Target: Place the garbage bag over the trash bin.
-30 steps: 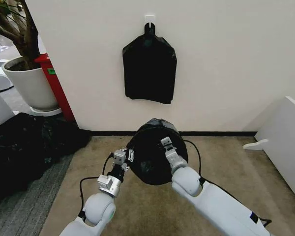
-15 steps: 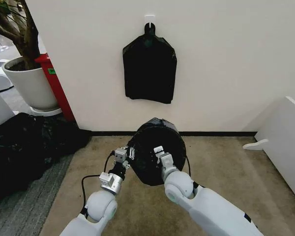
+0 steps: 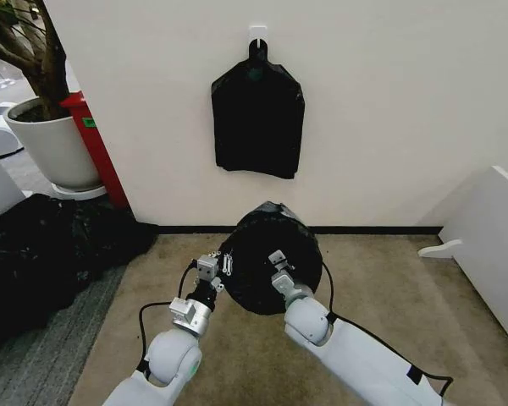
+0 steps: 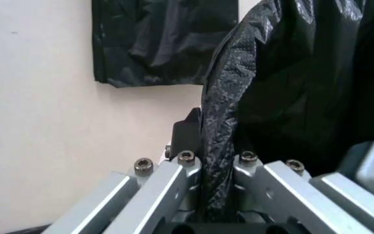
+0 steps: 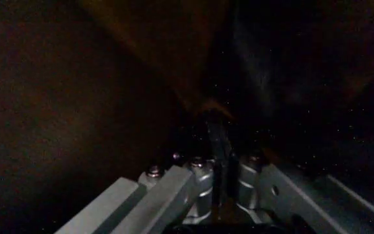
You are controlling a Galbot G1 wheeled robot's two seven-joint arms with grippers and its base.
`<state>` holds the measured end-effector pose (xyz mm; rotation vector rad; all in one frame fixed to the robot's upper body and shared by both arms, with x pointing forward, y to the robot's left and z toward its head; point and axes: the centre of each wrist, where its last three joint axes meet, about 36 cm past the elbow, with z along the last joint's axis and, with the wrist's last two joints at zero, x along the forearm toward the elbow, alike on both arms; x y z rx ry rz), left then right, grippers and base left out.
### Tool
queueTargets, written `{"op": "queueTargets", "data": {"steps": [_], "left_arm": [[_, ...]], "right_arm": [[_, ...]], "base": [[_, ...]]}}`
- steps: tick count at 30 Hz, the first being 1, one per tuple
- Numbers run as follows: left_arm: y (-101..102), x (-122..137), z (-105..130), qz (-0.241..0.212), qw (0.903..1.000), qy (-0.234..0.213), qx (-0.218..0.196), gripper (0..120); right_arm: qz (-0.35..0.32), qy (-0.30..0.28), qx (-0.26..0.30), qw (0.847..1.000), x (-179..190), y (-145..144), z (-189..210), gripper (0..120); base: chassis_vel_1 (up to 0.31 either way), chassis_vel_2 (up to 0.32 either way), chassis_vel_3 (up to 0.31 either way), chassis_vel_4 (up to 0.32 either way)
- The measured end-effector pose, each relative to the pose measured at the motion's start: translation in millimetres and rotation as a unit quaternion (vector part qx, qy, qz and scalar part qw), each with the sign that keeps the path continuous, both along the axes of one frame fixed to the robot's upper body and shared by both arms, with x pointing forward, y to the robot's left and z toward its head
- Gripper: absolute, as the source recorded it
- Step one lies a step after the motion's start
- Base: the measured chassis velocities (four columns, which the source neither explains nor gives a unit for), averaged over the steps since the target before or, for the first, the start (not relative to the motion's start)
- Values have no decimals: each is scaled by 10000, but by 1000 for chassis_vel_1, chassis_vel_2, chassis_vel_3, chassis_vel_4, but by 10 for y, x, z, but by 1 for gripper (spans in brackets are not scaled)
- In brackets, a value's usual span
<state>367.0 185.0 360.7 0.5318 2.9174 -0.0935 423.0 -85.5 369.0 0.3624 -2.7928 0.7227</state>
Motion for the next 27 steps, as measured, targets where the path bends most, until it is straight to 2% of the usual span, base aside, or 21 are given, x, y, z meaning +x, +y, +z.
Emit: {"op": "queueTargets", "data": {"steps": [4, 8, 13, 18, 27], "left_arm": [[-19, 14, -26, -7, 10000, 36, -6, 1], [-50, 4, -46, -32, 10000, 76, -25, 1], [-64, -26, -63, -56, 9999, 114, -28, 1], [-60, -62, -39, -77, 9999, 98, -32, 1], [-43, -88, -29, -82, 9999, 92, -19, 1]], "right_arm": [[322, 481, 891, 9943, -129, 137, 242, 0], [427, 536, 982, 9928, -89, 172, 287, 0], [335, 491, 772, 9952, 136, 184, 287, 0], [-150, 592, 377, 9974, 410, 134, 254, 0], [-585, 673, -57, 9960, 536, -14, 232, 0]], "base": [[0, 0, 0, 0], [0, 0, 0, 0], [0, 0, 0, 0], [0, 0, 0, 0], [0, 0, 0, 0]]}}
